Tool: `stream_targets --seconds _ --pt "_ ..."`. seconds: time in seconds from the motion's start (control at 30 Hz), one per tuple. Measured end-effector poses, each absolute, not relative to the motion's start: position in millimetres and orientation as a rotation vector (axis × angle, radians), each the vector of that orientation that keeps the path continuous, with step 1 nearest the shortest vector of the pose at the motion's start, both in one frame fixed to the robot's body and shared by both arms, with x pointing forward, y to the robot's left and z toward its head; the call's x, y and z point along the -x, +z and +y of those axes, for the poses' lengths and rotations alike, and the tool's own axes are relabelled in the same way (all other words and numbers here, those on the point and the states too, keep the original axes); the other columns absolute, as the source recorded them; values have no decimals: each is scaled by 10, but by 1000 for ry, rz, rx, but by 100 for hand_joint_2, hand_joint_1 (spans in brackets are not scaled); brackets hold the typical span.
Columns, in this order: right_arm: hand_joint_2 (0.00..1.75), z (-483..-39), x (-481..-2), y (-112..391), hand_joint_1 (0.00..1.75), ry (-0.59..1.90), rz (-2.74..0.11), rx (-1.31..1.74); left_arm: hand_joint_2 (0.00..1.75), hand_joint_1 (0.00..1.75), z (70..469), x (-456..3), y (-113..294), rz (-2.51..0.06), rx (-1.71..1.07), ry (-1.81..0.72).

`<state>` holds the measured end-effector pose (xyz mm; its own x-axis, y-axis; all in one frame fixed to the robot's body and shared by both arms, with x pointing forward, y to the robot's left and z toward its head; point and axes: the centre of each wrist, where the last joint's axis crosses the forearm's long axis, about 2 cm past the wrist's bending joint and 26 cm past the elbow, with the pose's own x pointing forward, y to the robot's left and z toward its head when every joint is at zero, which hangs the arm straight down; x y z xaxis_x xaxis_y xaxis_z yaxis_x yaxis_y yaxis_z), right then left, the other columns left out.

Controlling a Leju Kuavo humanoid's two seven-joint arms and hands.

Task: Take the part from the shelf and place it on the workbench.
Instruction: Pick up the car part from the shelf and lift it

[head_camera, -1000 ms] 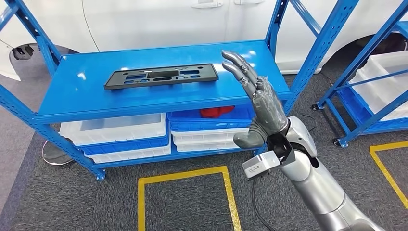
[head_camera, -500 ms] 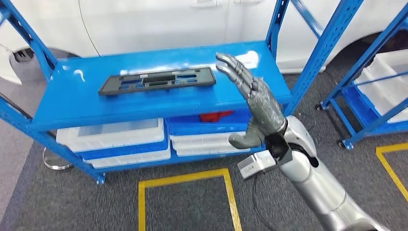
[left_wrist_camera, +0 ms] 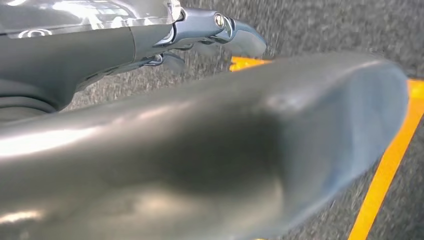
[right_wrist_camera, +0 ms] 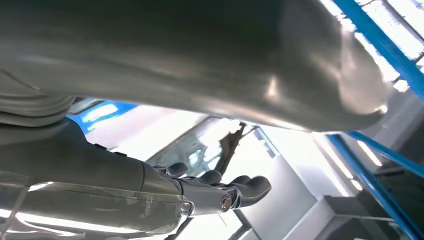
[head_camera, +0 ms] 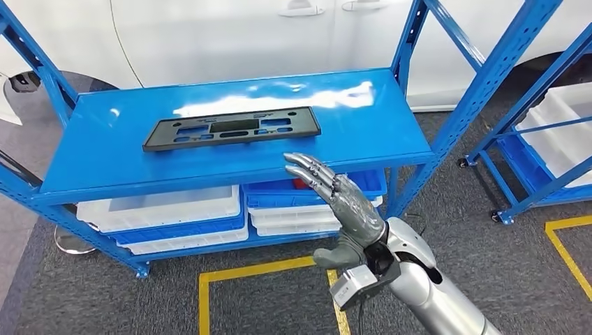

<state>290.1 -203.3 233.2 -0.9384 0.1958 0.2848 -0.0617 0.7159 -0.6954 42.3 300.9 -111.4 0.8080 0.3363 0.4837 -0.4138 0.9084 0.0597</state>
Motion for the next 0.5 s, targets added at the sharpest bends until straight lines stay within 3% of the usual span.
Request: stream_targets --seconds 0.5 --pt "0 -2093 -2893 2315 0 1044 -2551 -81 0 0 3001 -449 -1111 -490 -158 386"
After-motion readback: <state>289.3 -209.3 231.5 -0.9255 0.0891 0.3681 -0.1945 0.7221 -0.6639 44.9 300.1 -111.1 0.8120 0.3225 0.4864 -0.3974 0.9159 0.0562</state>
